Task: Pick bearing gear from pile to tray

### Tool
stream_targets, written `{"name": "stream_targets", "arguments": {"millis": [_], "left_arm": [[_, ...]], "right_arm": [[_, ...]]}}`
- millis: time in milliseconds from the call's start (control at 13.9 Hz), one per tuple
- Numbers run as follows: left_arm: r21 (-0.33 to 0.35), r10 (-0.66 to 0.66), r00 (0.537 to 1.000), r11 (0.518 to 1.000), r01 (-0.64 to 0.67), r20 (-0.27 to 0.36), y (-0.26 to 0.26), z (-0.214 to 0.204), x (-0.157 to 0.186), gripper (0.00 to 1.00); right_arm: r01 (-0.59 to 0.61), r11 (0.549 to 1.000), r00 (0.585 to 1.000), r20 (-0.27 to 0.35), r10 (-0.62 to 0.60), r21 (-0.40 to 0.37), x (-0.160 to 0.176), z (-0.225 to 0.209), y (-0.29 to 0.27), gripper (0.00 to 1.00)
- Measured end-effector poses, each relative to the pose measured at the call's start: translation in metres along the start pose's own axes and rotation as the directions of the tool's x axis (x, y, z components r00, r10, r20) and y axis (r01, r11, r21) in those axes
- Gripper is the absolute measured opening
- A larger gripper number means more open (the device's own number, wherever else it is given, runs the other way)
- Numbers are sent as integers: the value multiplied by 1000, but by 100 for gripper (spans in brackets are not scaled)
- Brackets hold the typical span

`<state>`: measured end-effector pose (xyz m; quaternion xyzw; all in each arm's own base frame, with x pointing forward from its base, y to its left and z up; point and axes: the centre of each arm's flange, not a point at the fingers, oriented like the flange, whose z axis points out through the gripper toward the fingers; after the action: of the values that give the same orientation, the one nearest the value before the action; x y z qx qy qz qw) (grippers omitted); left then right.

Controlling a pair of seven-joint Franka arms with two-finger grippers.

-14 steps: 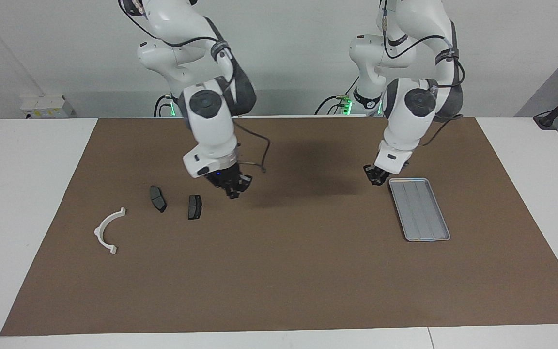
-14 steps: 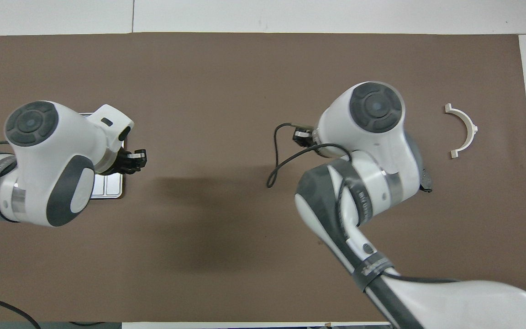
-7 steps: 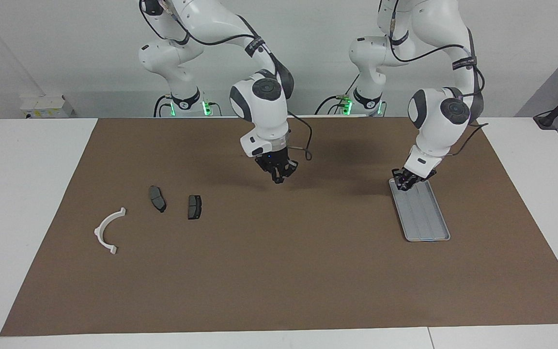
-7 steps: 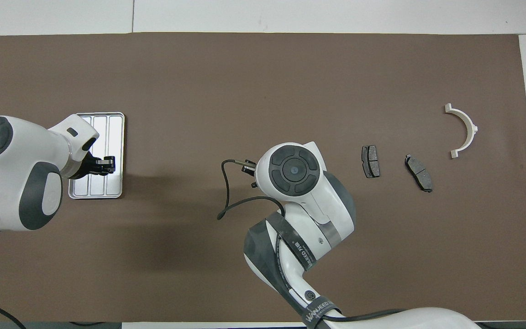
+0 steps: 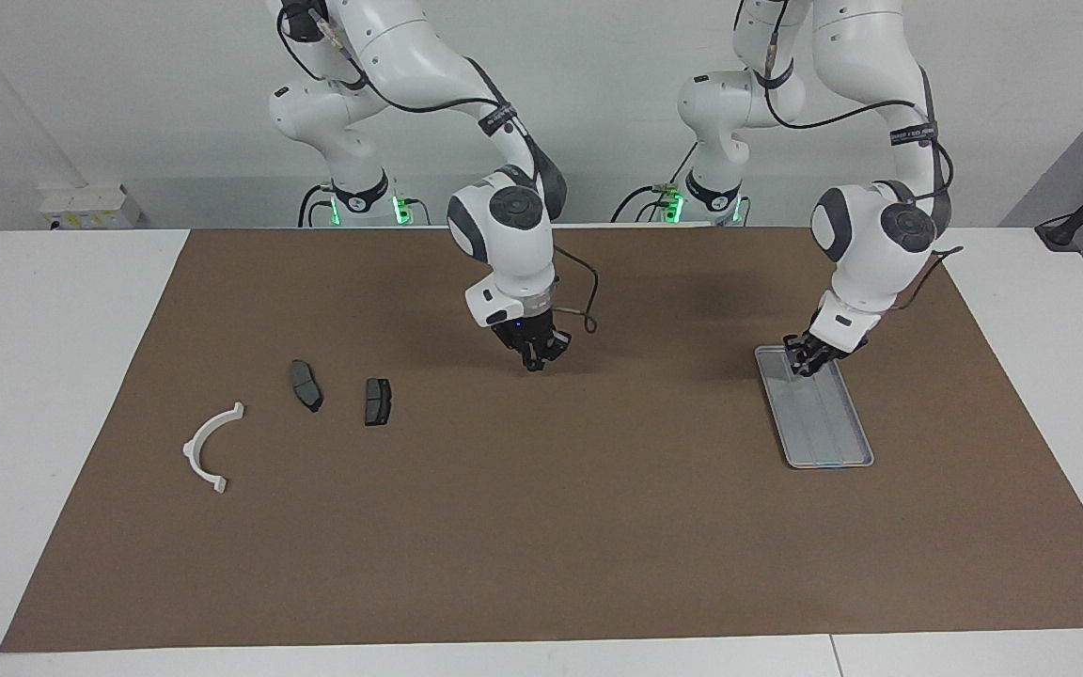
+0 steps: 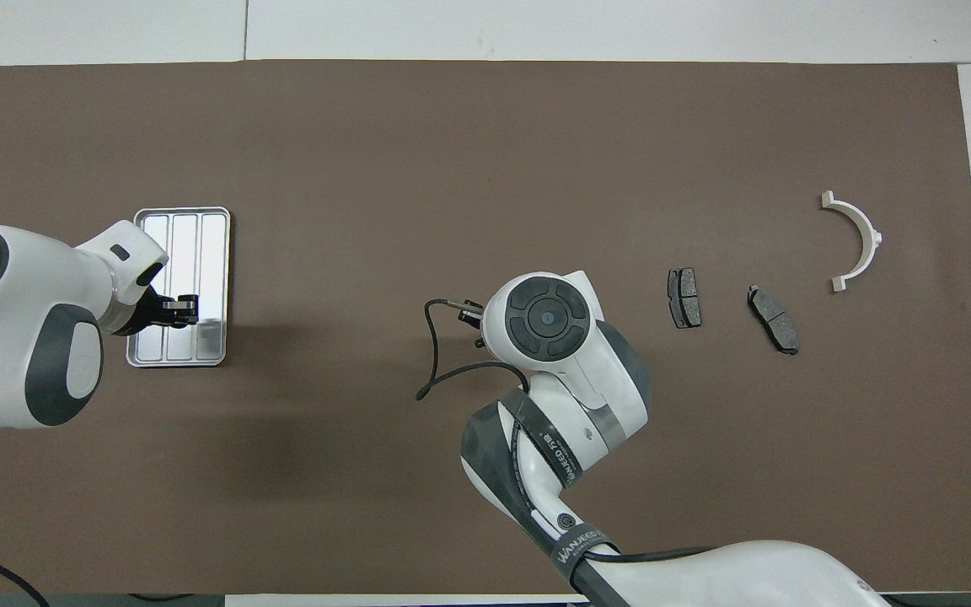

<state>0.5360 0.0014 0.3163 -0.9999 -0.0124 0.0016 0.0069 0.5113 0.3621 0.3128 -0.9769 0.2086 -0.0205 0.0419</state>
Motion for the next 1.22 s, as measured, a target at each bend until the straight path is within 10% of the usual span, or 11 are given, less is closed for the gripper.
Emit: {"name": "stream_targets", "arguments": {"millis": [575, 934, 1078, 1222], "left_arm": [[0, -5, 1000, 1000, 5, -6, -3, 18, 0, 40], [-80, -107, 994, 991, 107, 5, 31, -36, 31, 98], [-101, -194, 981, 976, 193, -5, 100, -62, 35, 100], [-114, -279, 960, 954, 277, -2, 187, -67, 15, 100]], "right_arm": [[12, 1000, 1000, -11, -12, 12, 3, 22, -1, 24], [4, 1000, 1000, -10, -4, 14, 18, -13, -16, 78], [-9, 999, 1000, -29, 10, 38, 46, -57, -19, 100], [80, 995, 995, -73, -75, 67, 87, -98, 2, 100]]}}
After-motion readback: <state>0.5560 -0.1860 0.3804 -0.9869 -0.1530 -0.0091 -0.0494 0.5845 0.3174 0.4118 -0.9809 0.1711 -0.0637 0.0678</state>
